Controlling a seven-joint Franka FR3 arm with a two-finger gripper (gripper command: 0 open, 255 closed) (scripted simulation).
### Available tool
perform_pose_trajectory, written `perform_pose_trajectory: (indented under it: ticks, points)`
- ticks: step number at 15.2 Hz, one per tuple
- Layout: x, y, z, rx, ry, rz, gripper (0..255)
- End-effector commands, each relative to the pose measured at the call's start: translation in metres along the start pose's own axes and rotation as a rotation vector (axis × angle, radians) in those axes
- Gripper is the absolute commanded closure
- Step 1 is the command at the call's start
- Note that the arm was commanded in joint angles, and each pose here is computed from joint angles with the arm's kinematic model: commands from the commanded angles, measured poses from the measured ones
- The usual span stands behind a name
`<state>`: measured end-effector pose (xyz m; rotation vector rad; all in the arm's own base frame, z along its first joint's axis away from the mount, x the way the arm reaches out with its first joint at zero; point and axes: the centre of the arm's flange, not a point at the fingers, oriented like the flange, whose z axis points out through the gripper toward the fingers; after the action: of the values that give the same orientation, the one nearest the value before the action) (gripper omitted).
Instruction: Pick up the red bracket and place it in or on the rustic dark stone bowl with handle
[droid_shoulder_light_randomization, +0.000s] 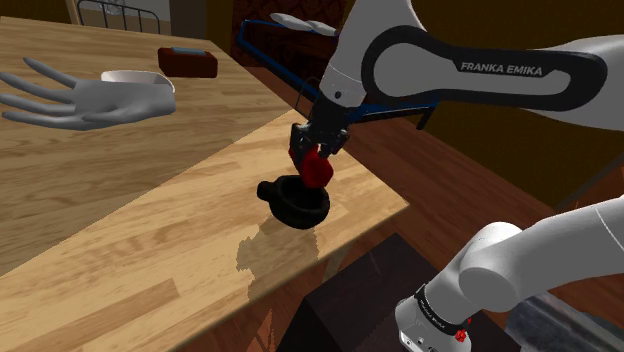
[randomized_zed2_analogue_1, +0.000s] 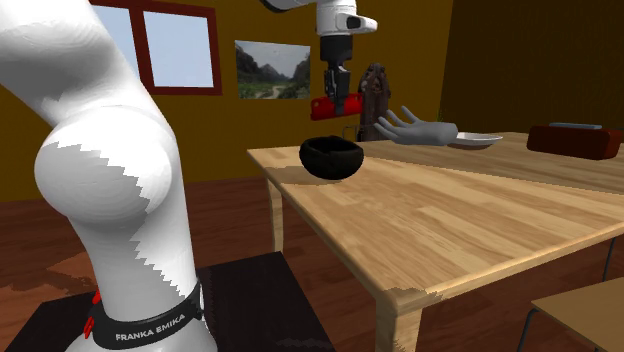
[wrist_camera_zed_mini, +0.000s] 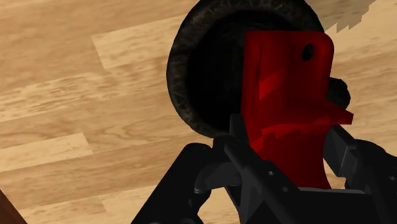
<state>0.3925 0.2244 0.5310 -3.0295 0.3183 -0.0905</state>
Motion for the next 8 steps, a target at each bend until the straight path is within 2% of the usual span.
perform_pose_trajectory:
  ticks: [1,8]
  points:
    - [0.0,-0.004,0.01,0.001,0.0,0.002,255]
    - [-0.002,-0.001,0.047,0.001,0.0,0.002,255]
